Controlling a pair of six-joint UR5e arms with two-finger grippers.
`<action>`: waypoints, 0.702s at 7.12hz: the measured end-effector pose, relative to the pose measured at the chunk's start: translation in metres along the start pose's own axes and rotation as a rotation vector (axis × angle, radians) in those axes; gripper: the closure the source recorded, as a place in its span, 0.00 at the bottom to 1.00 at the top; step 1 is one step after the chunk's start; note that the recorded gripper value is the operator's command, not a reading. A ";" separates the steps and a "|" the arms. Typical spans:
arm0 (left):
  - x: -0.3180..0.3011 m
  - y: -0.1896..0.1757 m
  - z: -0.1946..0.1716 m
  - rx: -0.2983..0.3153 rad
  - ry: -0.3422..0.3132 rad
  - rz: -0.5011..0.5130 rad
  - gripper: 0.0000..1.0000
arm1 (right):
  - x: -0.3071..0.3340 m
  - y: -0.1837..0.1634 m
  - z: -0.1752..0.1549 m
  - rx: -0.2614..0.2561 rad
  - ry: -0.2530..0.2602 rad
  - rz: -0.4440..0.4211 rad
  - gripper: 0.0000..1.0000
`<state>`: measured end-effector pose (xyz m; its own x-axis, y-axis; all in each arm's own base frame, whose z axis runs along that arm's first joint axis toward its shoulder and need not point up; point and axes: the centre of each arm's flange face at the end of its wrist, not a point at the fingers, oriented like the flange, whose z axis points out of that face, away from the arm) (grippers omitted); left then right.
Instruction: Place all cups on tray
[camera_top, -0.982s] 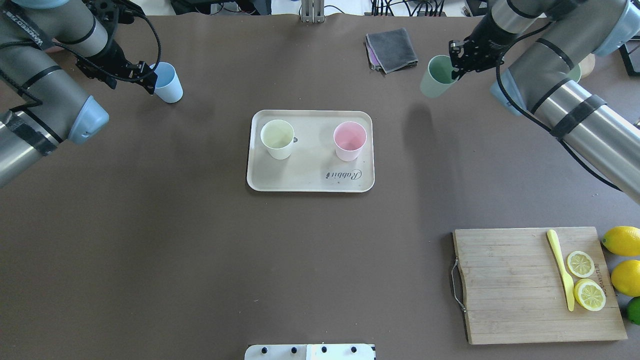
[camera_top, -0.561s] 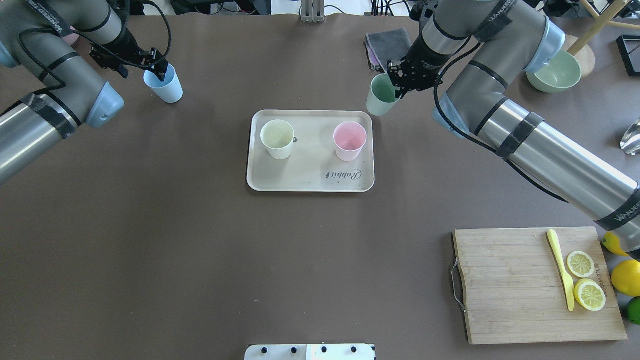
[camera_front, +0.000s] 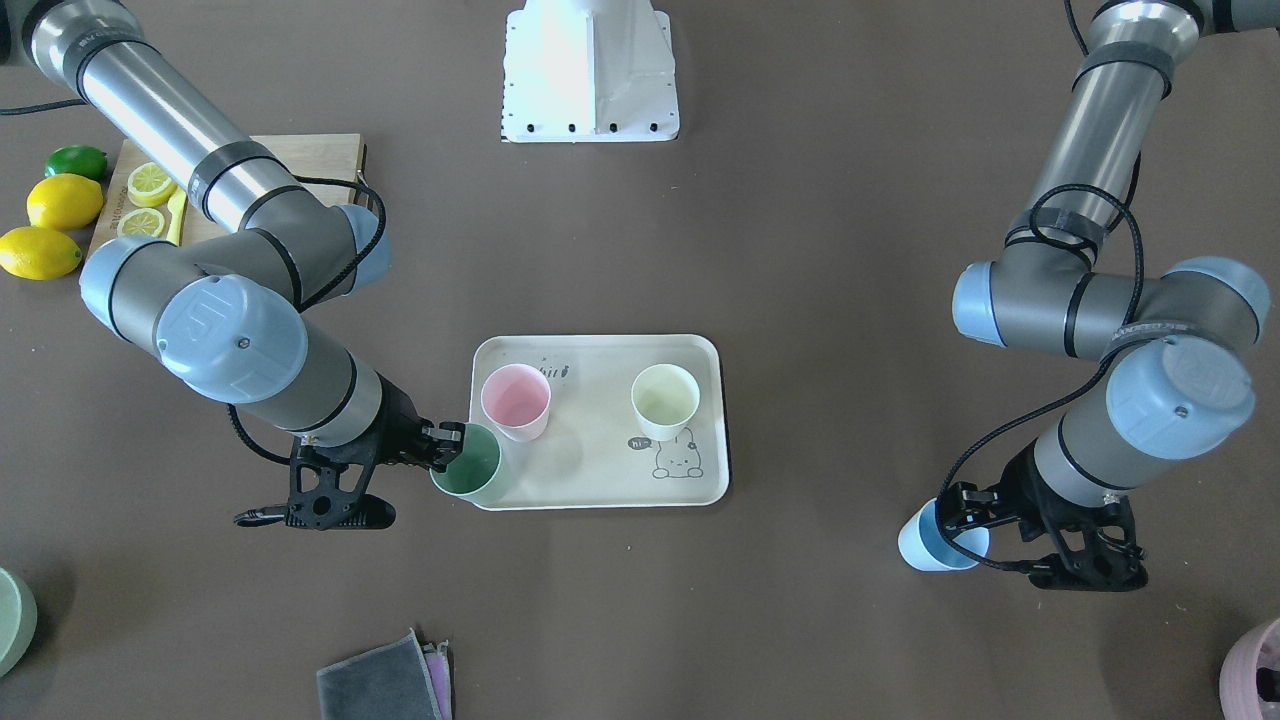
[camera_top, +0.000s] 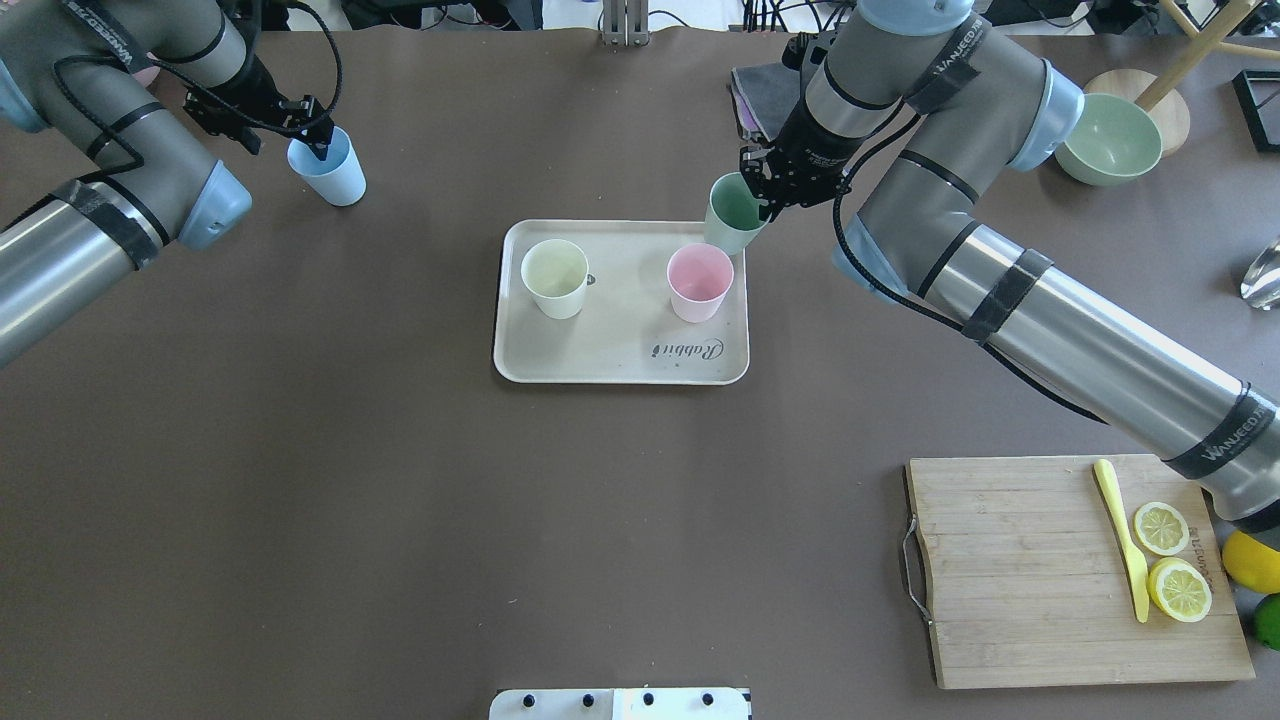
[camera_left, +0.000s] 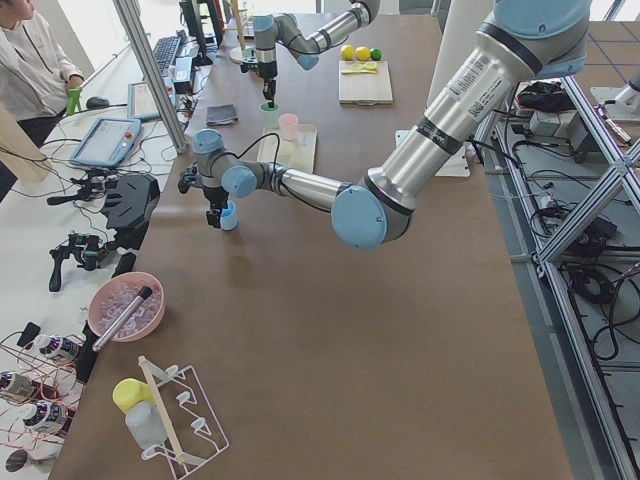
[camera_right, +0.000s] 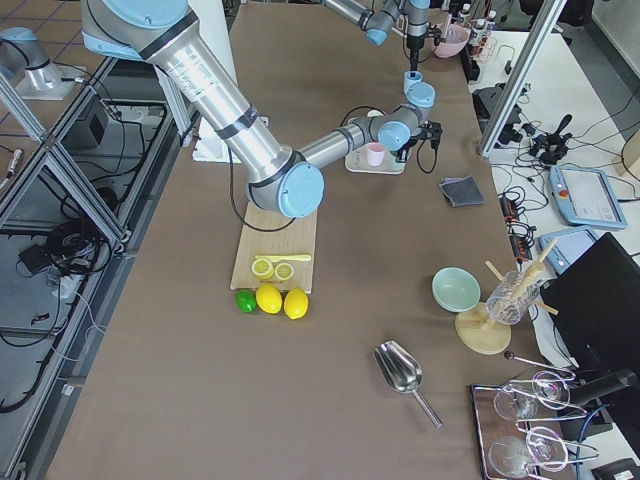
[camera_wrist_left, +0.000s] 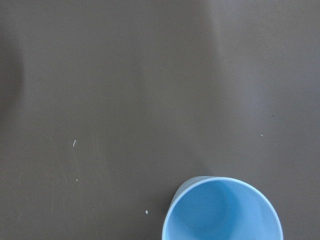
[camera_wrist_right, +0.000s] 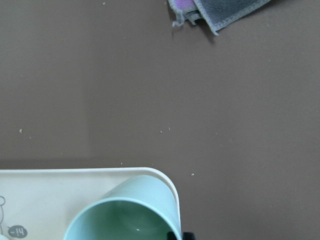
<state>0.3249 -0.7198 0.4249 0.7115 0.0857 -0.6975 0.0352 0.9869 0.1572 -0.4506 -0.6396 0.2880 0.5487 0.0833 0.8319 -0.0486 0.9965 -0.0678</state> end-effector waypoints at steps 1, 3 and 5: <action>0.000 -0.002 0.001 -0.001 -0.001 -0.002 0.60 | -0.004 0.003 0.003 -0.003 -0.001 -0.002 1.00; 0.002 -0.005 0.003 -0.003 -0.002 -0.006 1.00 | -0.014 0.010 0.008 -0.011 -0.004 -0.007 0.25; 0.003 -0.006 0.004 -0.005 -0.002 -0.009 1.00 | -0.022 0.014 0.010 -0.014 -0.007 -0.012 0.00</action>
<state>0.3297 -0.7257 0.4247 0.7123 0.0770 -0.6976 0.0381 0.9883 0.1480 -0.4714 -0.6275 0.2746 0.5432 0.0711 0.8366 -0.0302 0.9974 -0.0651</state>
